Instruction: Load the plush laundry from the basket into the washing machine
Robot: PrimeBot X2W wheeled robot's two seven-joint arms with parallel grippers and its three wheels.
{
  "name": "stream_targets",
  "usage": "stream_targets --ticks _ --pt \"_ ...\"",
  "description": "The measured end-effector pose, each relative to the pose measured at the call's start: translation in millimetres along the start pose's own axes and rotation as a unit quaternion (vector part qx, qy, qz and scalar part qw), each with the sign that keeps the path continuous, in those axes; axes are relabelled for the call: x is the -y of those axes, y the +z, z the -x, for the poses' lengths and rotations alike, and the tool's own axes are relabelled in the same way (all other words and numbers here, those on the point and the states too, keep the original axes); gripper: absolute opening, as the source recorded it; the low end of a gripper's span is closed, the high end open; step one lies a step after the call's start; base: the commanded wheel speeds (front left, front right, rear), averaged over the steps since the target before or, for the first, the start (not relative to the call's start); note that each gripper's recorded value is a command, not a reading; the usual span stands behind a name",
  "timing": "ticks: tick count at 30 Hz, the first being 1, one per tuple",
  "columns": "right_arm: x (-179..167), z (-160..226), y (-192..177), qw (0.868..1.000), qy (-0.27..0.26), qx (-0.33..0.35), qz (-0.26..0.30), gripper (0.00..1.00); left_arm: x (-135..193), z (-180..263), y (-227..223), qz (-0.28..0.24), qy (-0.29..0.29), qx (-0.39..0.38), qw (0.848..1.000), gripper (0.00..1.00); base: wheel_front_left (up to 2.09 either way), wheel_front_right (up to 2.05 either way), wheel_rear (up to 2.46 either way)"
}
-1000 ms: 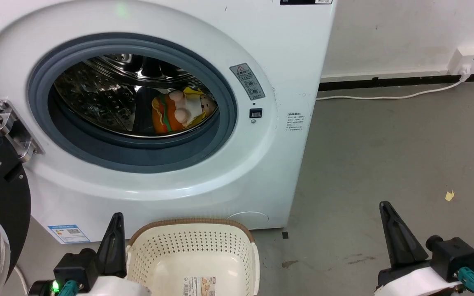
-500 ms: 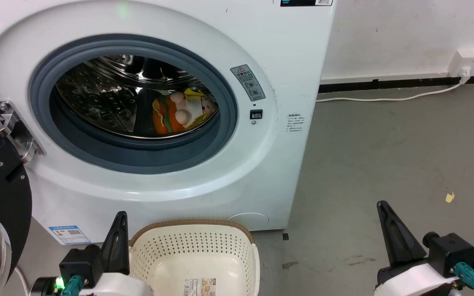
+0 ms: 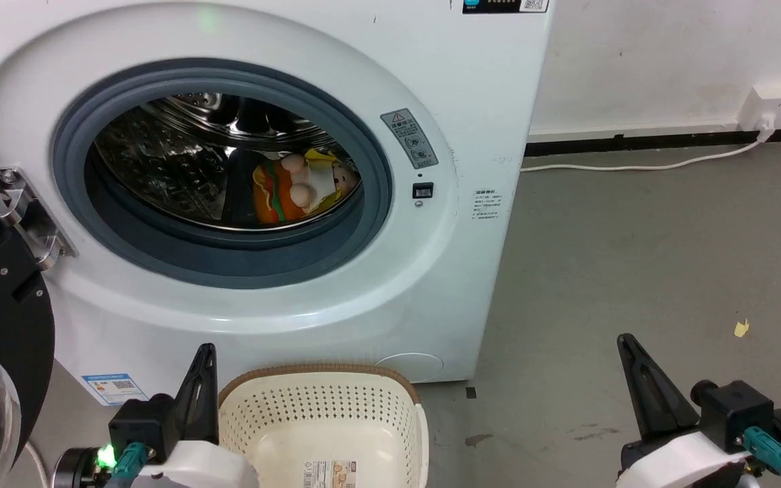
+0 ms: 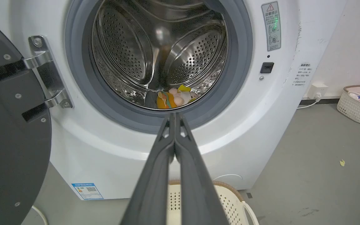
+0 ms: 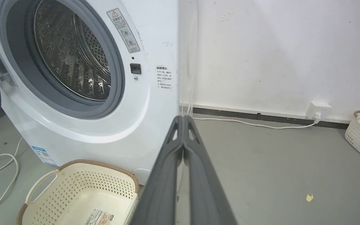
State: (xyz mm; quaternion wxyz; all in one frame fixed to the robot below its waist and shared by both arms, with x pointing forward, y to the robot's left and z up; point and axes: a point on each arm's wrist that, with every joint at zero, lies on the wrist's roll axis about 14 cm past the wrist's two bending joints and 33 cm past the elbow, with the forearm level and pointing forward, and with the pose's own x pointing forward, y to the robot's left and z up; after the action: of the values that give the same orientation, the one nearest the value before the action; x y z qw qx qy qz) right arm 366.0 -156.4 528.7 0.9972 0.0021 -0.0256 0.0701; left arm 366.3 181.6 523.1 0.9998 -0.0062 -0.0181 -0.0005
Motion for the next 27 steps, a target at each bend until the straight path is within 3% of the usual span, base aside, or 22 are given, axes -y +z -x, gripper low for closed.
stream_targets --ticks 27 --pt "2.1 -2.5 -1.9 1.000 -0.002 -0.021 0.016 0.00 2.2 -3.0 1.2 -0.018 -0.001 -0.016 1.000 0.00 0.00 0.00 0.00"
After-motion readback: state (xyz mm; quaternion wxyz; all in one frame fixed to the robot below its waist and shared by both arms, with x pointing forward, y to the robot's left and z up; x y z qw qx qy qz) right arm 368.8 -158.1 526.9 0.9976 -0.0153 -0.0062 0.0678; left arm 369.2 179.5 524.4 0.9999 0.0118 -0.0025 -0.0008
